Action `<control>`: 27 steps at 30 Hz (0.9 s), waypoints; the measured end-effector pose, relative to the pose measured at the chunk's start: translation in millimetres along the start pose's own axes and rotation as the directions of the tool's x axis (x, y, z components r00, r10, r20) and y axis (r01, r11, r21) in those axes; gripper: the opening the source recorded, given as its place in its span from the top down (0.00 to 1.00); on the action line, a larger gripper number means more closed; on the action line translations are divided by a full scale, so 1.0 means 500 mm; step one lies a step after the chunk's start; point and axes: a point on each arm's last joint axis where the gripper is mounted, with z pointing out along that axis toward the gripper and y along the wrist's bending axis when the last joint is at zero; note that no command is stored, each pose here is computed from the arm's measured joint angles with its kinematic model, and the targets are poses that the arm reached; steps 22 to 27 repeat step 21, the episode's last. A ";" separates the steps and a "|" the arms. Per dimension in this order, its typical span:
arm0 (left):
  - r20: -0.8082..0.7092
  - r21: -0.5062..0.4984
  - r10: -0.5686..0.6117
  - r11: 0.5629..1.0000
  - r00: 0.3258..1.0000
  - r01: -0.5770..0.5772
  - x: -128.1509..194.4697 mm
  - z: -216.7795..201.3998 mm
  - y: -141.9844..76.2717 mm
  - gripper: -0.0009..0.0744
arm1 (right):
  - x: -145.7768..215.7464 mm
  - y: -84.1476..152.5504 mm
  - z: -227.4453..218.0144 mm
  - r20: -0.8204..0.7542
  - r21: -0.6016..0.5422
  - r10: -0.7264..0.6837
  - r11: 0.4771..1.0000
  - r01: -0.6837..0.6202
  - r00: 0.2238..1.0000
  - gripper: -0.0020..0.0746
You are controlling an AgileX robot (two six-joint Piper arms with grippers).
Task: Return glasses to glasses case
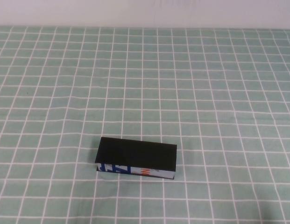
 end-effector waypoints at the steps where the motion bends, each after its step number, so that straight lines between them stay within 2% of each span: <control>1: 0.000 0.000 0.000 1.000 1.000 0.000 0.000 0.000 0.000 0.99 | 0.001 0.000 0.000 -0.008 0.000 -0.001 1.000 0.001 1.000 0.99; 27: 0.000 0.000 0.000 1.000 1.000 0.000 0.000 0.000 0.000 0.99 | 0.002 0.000 0.000 -0.018 0.001 -0.004 1.000 0.004 1.000 0.99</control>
